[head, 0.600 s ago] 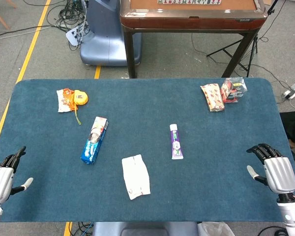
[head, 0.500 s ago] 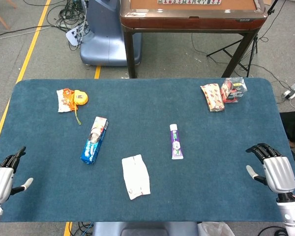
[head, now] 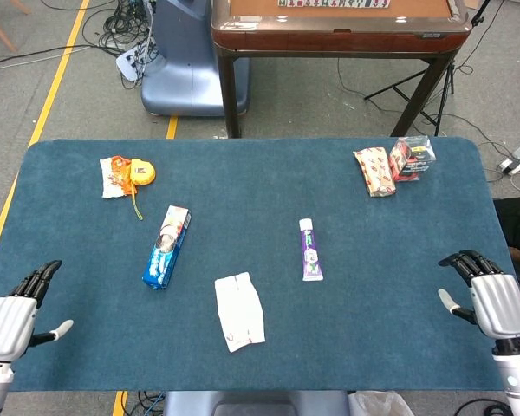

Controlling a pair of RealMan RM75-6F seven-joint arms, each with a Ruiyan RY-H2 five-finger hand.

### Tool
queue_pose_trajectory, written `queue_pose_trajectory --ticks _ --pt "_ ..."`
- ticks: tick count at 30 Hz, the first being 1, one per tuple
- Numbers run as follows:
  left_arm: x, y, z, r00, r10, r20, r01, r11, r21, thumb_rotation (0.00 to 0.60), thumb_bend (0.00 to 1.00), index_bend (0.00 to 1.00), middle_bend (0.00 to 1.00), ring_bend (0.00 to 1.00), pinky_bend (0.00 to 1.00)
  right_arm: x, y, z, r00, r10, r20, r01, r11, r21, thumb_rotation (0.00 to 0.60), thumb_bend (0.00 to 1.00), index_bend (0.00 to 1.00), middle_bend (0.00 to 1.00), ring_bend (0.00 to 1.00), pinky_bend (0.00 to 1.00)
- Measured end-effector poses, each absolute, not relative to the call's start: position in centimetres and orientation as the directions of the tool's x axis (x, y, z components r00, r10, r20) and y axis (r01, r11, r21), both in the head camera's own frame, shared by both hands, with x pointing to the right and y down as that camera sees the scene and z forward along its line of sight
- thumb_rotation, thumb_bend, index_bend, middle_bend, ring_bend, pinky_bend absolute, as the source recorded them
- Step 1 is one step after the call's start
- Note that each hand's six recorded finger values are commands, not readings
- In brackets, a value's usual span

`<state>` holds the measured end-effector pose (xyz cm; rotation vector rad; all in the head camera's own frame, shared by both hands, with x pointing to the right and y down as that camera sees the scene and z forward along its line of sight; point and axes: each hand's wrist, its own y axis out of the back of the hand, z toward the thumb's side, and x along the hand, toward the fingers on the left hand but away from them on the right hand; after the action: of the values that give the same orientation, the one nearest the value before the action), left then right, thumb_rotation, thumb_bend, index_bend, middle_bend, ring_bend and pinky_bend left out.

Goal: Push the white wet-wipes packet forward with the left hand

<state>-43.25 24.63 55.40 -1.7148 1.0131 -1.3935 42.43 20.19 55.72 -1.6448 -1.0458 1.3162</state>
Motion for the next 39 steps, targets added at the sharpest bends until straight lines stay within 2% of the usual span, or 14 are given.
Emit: queue_pose_trajectory --ticks 4,10,18,27,39 --pt "-41.2 25.0 55.1 0.197 -0.866 0.459 -0.160 -0.490 -0.857 0.600 0.04 0.00 0.00 0.00 0.16 42.8 20.1 55.3 0.119 0.933 -0.339 0.141 -0.354 -0.925 0.600 0.28 0.37 0.33 0.23 0.40" --pt "-38.1 25.2 55.3 0.329 -0.820 0.468 -0.171 -0.539 -0.824 0.600 0.03 0.00 0.00 0.00 0.14 43.4 20.1 54.4 0.102 0.943 -0.318 0.152 -0.331 -0.931 0.600 0.28 0.37 0.34 0.23 0.40" --pt "-35.2 25.7 56.4 0.428 -0.746 0.510 -0.124 -0.607 -0.785 0.600 0.02 0.00 0.00 0.00 0.09 44.4 20.2 52.8 0.078 0.953 -0.293 0.156 -0.302 -0.940 0.600 0.28 0.37 0.33 0.23 0.40" --pt "-31.2 26.5 58.7 0.513 -0.642 0.570 -0.036 -0.679 -0.733 0.600 0.02 0.00 0.00 0.00 0.09 46.9 21.3 51.4 0.034 0.951 -0.307 0.110 -0.309 -0.945 0.600 0.28 0.37 0.34 0.23 0.40" --pt "-26.6 26.5 59.8 0.581 -0.589 0.562 -0.034 -0.707 -0.706 0.600 0.02 0.00 0.00 0.00 0.09 50.6 22.3 49.7 -0.032 0.959 -0.282 0.100 -0.278 -0.955 0.600 0.28 0.37 0.33 0.23 0.40"
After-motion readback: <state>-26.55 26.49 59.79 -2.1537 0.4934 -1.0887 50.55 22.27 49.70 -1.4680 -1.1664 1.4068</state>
